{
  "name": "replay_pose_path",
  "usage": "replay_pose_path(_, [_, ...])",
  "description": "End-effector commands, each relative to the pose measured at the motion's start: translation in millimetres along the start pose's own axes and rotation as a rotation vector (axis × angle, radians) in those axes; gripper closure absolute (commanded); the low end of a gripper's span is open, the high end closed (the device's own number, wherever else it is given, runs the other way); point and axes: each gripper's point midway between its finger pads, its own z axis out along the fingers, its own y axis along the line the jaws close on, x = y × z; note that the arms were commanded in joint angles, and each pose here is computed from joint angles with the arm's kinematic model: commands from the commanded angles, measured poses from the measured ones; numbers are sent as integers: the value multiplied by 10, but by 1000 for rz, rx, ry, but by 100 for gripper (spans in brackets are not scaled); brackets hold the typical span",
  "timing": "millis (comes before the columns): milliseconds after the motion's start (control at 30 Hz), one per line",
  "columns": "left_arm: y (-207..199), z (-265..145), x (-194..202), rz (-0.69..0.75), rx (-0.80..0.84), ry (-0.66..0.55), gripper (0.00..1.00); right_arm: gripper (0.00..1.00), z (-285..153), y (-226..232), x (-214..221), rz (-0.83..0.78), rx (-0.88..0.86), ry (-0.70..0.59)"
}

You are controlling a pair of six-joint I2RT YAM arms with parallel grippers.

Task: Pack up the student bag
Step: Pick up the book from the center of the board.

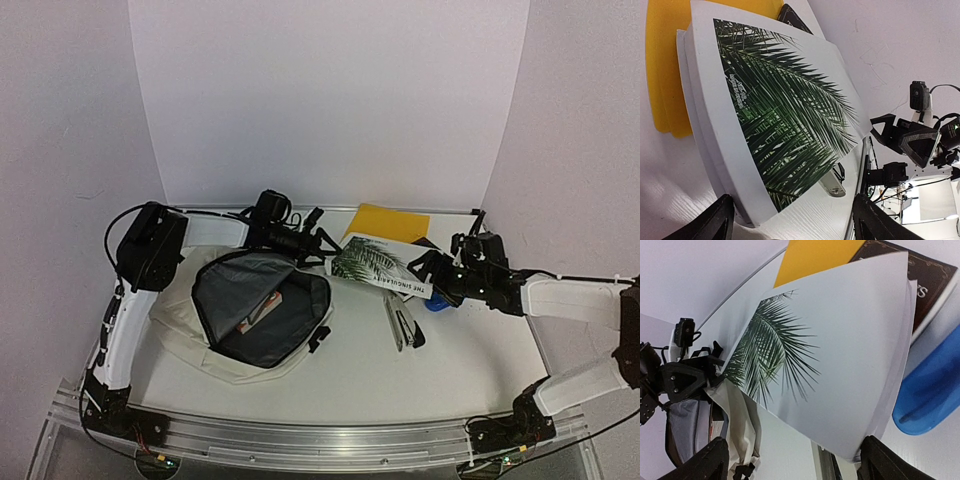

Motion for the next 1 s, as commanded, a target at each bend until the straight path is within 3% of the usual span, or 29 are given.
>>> replay_pose_path(0, [-397,-229,-216,90,-47,-46,17,7,-78,-96,31,81,31,-28])
replay_pose_path(233, [-267,-304,-464,134,-196,-130,16,2,-80,-251,75,161,69,-44])
replay_pose_path(833, [44,92,-329,56,-107,-58,22,2,267,-444,327,359,-23,28])
replay_pose_path(967, [134,134,-253,37,-106,-39,28,2,288,-446,343,437,-116,15])
